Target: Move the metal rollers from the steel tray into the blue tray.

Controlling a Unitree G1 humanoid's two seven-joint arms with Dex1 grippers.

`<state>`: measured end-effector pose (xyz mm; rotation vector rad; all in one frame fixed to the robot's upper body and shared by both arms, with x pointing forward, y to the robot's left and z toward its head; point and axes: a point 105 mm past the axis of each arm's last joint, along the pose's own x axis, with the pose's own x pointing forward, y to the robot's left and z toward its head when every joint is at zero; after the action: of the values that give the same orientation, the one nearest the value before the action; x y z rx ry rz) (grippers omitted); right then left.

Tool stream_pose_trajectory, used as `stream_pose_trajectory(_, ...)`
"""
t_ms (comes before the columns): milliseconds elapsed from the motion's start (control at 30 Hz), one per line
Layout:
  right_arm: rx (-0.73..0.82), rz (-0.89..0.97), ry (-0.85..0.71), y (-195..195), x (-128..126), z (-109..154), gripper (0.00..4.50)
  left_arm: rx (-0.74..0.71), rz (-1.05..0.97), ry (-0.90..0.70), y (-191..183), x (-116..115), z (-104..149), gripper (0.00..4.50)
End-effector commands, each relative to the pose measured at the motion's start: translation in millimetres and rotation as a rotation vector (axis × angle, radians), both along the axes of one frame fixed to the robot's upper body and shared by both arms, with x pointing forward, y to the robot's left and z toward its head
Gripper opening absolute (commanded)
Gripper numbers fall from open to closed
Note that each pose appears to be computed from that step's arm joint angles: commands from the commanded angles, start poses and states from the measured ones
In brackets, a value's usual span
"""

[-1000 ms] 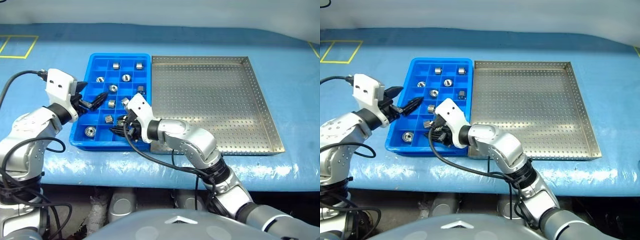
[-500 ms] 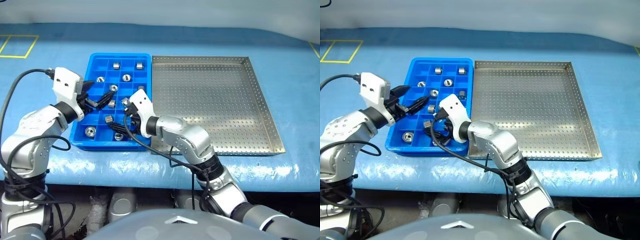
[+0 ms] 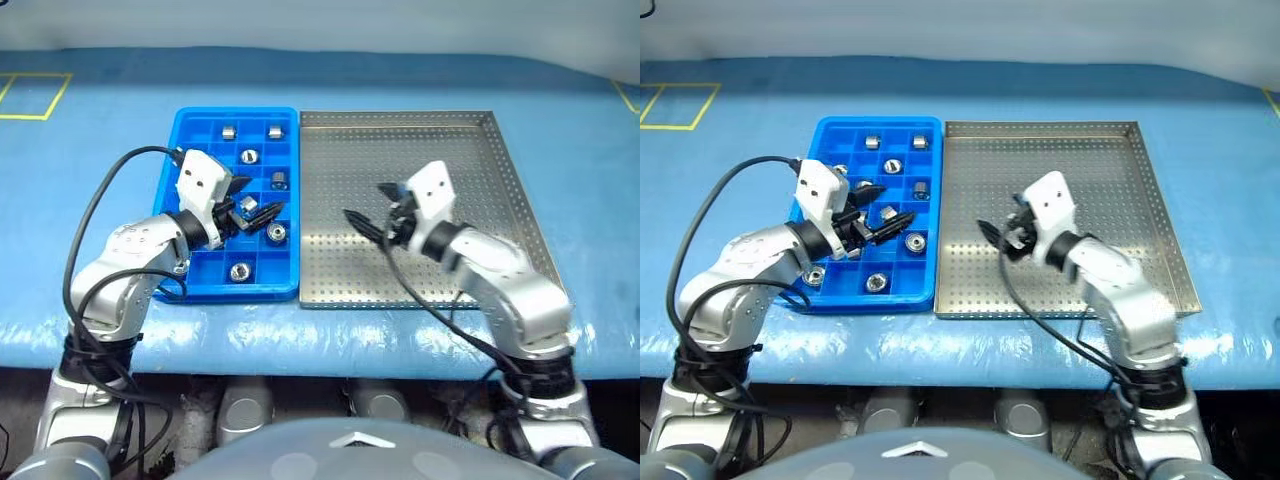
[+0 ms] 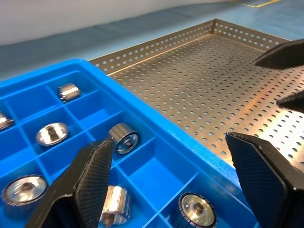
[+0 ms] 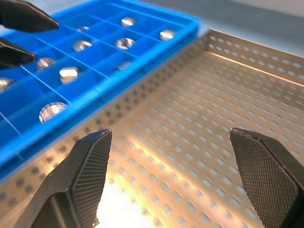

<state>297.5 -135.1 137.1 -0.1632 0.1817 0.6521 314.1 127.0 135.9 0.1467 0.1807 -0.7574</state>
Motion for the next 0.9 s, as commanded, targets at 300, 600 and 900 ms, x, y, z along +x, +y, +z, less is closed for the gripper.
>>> stream_pose_trajectory(300, 0.003, 0.038, -0.078, -24, -18, 16, 4.16, 0.012, -0.017, -0.101, 3, 10, 18, 4.12)
stream_pose_trajectory(600, 0.020, 0.026, -0.100, -21, -10, 16, 4.16, 0.019, -0.022, -0.092, -1, 5, 13, 4.12)
stream_pose_trajectory(900, 0.009, 0.012, -0.107, -21, -6, 13, 4.16, 0.013, -0.012, -0.088, -1, 3, 10, 4.12)
